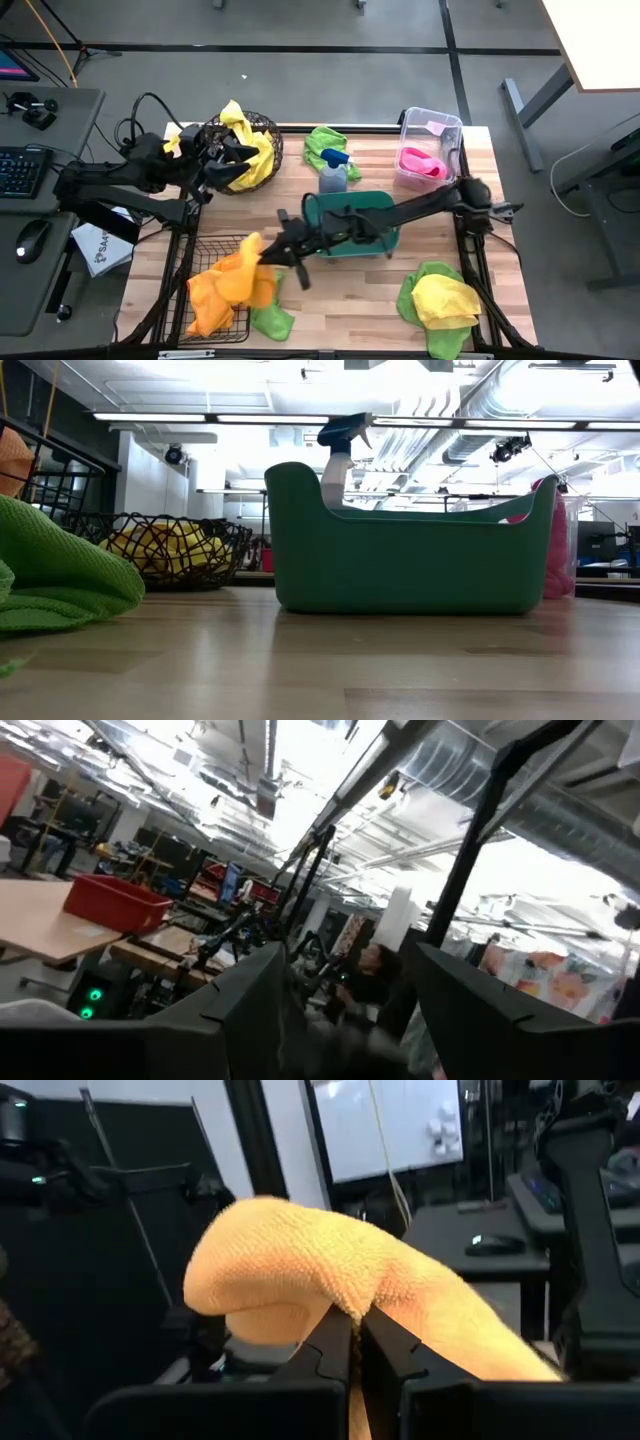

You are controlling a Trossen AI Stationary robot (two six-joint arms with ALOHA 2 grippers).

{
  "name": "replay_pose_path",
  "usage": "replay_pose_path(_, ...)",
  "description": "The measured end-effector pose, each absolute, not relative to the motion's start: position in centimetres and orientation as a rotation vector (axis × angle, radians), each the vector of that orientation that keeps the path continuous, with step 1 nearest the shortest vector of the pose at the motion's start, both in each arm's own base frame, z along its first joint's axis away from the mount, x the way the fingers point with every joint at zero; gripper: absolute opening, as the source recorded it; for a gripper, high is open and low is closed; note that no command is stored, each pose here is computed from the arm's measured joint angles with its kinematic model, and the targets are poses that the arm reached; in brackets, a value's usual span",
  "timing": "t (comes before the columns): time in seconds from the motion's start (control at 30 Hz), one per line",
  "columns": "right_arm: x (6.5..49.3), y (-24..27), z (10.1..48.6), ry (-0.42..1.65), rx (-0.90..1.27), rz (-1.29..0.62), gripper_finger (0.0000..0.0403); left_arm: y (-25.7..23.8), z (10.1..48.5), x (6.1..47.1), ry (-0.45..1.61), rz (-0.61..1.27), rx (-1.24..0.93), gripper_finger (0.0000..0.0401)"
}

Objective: Sort microfiber towel by color & place in baskets
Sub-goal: Put the orange towel into the black wire basket

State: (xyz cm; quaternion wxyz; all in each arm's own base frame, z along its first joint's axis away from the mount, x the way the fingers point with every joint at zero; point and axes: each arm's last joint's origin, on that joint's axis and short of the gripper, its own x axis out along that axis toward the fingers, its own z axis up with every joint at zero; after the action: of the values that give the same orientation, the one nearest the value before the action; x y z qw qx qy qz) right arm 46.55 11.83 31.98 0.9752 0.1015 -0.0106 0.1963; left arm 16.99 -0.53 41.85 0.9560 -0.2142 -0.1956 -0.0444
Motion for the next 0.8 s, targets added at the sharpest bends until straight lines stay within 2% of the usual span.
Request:
replay_pose_path(0.17,49.9,11.7,28.9,-0.12,0.211,0.39,0.0,-0.5,41.8,17.1,-0.395,-0.094,-0.479,0.0211)
replay_pose_path(0.47,55.8,12.3,23.6,-0.117,0.26,0.396,0.0,-0.4,41.8,17.1,-0.401,-0.082,-0.532,0.0211)
replay_pose_path(0.67,58.0,12.8,21.0,0.084,0.328,0.36,0.001,-0.4,41.8,17.1,-0.402,-0.079,-0.536,0.0211)
replay_pose_path(0.8,58.0,12.8,21.2,0.234,0.244,0.313,0.0061,-0.4,41.8,17.1,-0.402,-0.079,-0.536,0.0211)
